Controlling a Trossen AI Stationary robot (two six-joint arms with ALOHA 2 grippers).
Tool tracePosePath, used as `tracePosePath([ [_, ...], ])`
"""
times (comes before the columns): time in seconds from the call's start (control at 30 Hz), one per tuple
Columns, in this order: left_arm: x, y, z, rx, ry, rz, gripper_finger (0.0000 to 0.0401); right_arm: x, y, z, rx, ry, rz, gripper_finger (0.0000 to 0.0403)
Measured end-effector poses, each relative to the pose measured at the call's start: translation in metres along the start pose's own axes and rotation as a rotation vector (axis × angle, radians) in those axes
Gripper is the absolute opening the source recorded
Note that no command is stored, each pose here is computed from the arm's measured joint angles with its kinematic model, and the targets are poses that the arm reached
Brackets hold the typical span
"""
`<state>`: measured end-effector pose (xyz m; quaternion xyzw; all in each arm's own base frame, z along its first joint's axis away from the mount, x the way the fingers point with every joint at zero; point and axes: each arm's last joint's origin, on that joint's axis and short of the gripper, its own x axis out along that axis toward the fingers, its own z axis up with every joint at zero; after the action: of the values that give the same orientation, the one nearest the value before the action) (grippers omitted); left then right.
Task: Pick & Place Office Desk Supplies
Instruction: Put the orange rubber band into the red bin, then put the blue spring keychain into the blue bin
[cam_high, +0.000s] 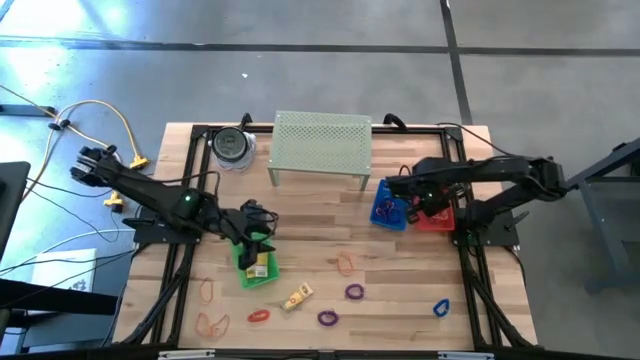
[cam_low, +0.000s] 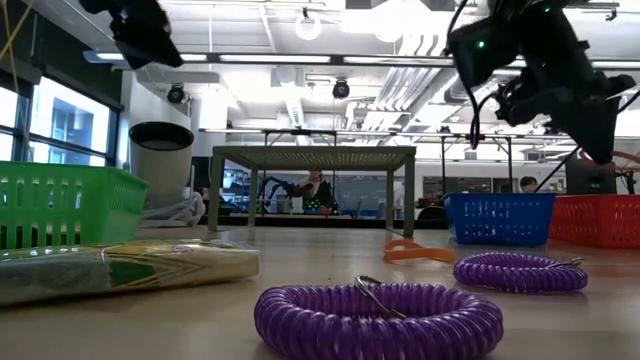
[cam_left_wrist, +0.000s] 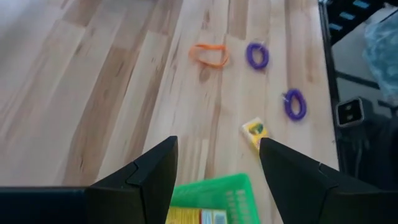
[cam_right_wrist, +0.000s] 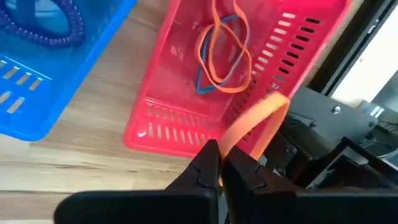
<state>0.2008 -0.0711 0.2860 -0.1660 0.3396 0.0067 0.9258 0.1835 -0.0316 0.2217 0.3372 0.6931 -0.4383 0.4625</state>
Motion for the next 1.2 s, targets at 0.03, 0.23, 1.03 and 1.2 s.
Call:
tracePosePath([
  [0.03,-0.002,0.000,0.000,-0.001,-0.006,-0.005,0.0221,0.001,0.002,0.002,0.001,0.010,-0.004,0.0003],
  [0.23,-0.008,0.000,-0.003,0.010,0.011,-0.008,0.0221,0.007,0.006,0.009,0.017,0.061,-0.015,0.0003],
  [1.03,-0.011,-0.010,-0.014,0.060,0.062,-0.028,0.0221,-0.026,0.000,-0.012,-0.035,-0.027,0.014,0.0191],
  [1.2,-0.011,-0.009,-0.013,0.060,0.036,0.005,0.0221,-0.050,0.003,-0.045,-0.134,-0.080,0.148,0.0191],
])
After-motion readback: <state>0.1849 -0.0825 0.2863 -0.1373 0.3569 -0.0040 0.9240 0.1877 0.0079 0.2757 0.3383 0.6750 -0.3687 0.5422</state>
